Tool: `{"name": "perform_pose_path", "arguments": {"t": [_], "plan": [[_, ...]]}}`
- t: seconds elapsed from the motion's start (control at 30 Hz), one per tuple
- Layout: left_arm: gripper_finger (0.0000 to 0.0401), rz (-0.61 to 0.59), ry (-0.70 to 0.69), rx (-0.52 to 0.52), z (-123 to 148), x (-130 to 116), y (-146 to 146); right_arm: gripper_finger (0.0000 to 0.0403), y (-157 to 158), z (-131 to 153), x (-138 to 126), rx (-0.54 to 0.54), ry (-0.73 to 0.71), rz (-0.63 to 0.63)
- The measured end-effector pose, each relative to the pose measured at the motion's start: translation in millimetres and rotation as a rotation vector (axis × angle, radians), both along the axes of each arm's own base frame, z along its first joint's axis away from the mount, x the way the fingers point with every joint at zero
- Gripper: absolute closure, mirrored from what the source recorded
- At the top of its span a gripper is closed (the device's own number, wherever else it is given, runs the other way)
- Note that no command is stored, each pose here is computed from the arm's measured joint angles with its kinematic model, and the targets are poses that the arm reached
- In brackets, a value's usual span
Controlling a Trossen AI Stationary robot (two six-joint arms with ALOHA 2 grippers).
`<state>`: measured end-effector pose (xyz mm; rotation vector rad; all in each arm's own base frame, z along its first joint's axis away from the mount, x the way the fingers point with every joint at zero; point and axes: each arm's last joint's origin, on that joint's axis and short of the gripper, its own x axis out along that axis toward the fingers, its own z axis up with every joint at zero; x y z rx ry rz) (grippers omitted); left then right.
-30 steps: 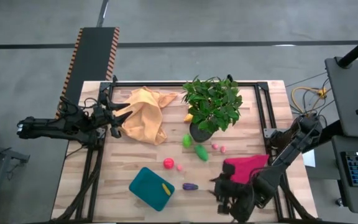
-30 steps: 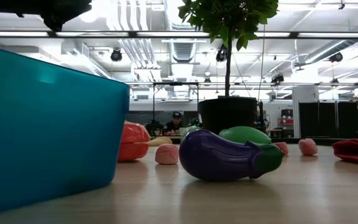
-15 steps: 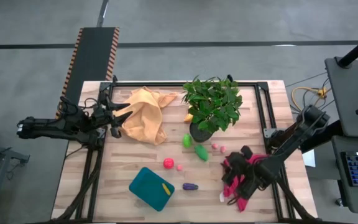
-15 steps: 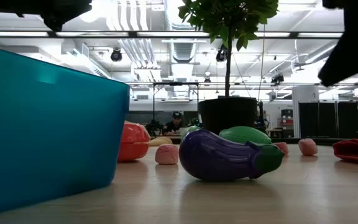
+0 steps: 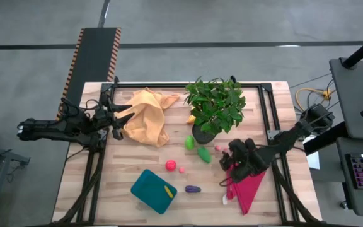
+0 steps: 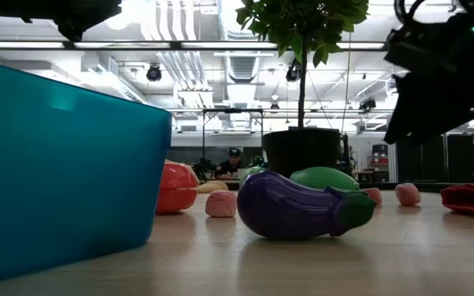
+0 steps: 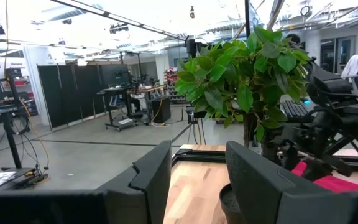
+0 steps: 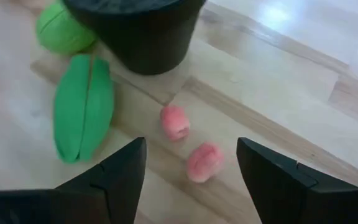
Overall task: Pick and placing Produce into tupperware
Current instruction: Put the top right pink peach into the blue bin
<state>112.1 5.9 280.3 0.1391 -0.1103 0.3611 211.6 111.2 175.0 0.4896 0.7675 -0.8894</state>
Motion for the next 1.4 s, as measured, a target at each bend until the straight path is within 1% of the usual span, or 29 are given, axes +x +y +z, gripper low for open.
{"name": "perform_pose_path", "arguments": {"t": [0.27, 0.4, 0.47, 0.6, 0.73, 0.93, 1.2, 1.4], "plan": [[0.0261, 0.000, -0.002, 0.000, 0, 0, 0, 0.0169, -13, -2, 6, 0.071, -0.038, -0.153], [0.0261, 0.000, -0.002, 0.000, 0, 0, 0, 0.0174, -16, -7, 5, 0.097, -0.048, -0.205], [0.0261, 0.000, -0.001, 0.000, 0, 0, 0, 0.0175, -15, -11, 5, 0.103, -0.052, -0.217], [0.0261, 0.000, 0.005, 0.000, 0, 0, 0, 0.0175, -15, -23, 7, 0.127, 0.005, -0.238], [0.0261, 0.000, 0.000, 0.000, 0, 0, 0, 0.0175, -14, -33, 9, 0.121, 0.035, -0.262], [0.0261, 0.000, 0.002, 0.000, 0, 0, 0, 0.0177, -13, -41, 11, 0.113, 0.046, -0.288], [0.0261, 0.000, 0.000, 0.000, 0, 0, 0, 0.0177, -11, -55, 15, 0.107, 0.067, -0.291], [0.0261, 0.000, 0.000, 0.000, 0, 0, 0, 0.0182, -11, -59, 15, 0.098, 0.083, -0.291]]}}
